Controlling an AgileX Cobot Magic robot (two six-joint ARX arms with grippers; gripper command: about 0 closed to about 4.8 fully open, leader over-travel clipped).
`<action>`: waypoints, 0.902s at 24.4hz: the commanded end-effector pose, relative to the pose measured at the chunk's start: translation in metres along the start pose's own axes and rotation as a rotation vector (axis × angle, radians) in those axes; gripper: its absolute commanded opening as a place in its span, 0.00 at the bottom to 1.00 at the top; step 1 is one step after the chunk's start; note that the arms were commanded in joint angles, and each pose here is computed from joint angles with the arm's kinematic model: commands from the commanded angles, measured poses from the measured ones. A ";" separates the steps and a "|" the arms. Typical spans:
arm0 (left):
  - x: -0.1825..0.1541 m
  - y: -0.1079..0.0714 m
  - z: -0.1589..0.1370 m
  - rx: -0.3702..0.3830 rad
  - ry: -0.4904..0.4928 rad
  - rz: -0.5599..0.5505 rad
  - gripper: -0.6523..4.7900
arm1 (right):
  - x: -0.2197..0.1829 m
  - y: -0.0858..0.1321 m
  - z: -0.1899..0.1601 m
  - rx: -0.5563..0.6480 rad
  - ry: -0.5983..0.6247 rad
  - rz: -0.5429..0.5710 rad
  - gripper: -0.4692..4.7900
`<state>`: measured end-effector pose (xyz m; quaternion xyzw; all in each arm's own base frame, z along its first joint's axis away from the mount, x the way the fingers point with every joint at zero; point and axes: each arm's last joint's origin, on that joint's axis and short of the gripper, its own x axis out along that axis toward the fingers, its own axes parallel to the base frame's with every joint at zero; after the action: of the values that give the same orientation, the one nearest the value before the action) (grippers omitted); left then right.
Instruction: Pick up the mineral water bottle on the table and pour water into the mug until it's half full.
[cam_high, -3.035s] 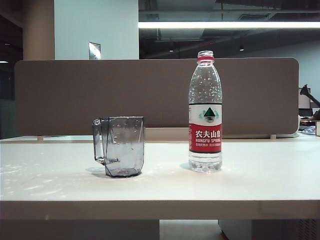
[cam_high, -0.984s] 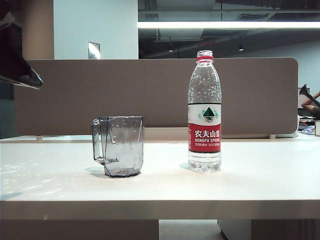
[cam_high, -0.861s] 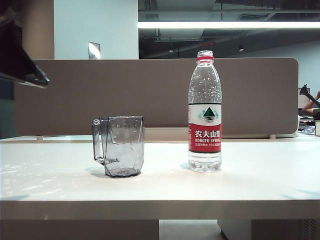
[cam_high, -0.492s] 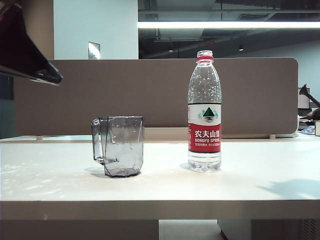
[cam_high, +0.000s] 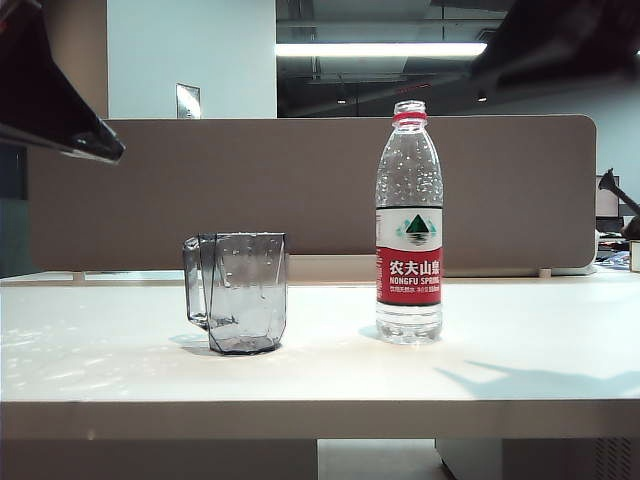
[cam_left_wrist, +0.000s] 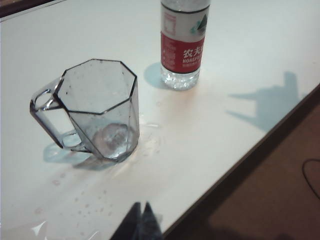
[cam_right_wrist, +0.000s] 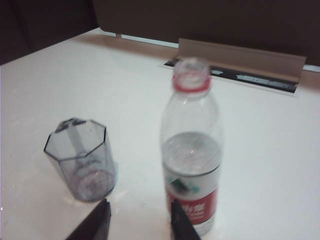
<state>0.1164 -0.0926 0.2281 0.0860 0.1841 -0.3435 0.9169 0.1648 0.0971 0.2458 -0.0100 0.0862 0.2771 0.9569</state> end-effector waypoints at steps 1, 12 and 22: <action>-0.001 0.000 0.003 0.000 -0.021 -0.002 0.12 | 0.004 0.009 -0.013 -0.004 -0.067 -0.068 0.44; -0.001 0.000 0.002 0.000 -0.019 -0.002 0.12 | 0.045 0.016 -0.063 -0.009 0.011 -0.099 0.79; -0.001 0.000 0.003 0.000 -0.020 -0.001 0.12 | 0.079 0.012 -0.100 0.047 -0.062 -0.211 0.80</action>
<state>0.1164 -0.0925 0.2283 0.0857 0.1833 -0.3434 0.9171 0.2066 0.1429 0.1329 0.0011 0.0794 0.1873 0.9791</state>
